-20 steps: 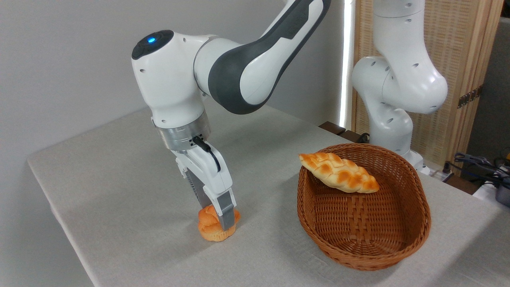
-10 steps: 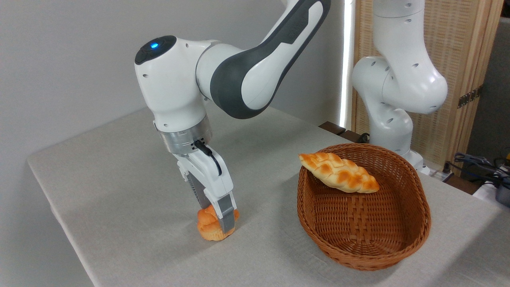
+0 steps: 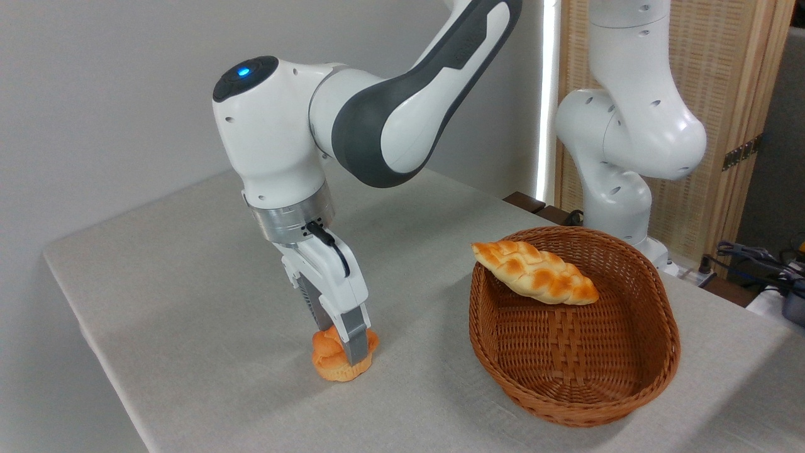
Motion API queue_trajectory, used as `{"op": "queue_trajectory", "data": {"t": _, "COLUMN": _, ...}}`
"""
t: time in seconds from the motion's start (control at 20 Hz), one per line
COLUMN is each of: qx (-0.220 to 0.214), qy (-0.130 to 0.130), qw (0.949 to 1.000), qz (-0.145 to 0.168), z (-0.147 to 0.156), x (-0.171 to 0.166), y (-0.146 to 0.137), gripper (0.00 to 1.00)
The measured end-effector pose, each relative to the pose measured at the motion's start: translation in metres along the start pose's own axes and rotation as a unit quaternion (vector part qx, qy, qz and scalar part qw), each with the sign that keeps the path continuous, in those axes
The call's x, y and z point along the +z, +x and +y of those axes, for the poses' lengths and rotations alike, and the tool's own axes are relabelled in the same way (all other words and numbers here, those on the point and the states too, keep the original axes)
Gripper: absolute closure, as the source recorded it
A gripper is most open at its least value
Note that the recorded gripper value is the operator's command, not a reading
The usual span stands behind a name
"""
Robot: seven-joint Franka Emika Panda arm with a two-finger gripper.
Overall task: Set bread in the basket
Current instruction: 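Close the gripper fingers on the round orange bun, then lift the bun and carry it over the woven basket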
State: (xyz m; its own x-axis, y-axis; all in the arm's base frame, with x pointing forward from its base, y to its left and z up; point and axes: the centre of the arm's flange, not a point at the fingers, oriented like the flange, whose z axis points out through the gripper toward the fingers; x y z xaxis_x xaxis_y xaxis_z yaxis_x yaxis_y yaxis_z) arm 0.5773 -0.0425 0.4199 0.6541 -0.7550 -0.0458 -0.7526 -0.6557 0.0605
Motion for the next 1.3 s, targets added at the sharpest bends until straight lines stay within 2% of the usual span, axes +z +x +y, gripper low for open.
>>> {"op": "queue_trajectory", "data": {"t": 0.45, "qx": -0.005, "qy": 0.004, "qw": 1.0000, "qz": 0.004, "z": -0.005, "x": -0.006, "y": -0.003, "gripper": 0.64}}
{"op": "queue_trajectory", "data": {"t": 0.6, "qx": -0.007, "qy": 0.005, "qw": 0.9999, "qz": 0.005, "z": -0.008, "x": -0.026, "y": -0.004, "gripper": 0.63}}
{"op": "queue_trajectory", "data": {"t": 0.75, "qx": -0.008, "qy": 0.002, "qw": 1.0000, "qz": 0.002, "z": -0.005, "x": -0.066, "y": -0.009, "gripper": 0.63}}
{"op": "queue_trajectory", "data": {"t": 0.85, "qx": -0.012, "qy": 0.000, "qw": 0.9999, "qz": 0.000, "z": -0.001, "x": -0.093, "y": -0.021, "gripper": 0.63}}
{"op": "queue_trajectory", "data": {"t": 1.05, "qx": 0.014, "qy": -0.012, "qw": 0.9998, "qz": -0.006, "z": 0.004, "x": -0.136, "y": -0.066, "gripper": 0.62}}
{"op": "queue_trajectory", "data": {"t": 1.15, "qx": 0.032, "qy": -0.025, "qw": 0.9991, "qz": -0.012, "z": 0.006, "x": -0.145, "y": -0.087, "gripper": 0.62}}
{"op": "queue_trajectory", "data": {"t": 1.3, "qx": 0.061, "qy": -0.045, "qw": 0.9969, "qz": -0.020, "z": 0.005, "x": -0.141, "y": -0.106, "gripper": 0.62}}
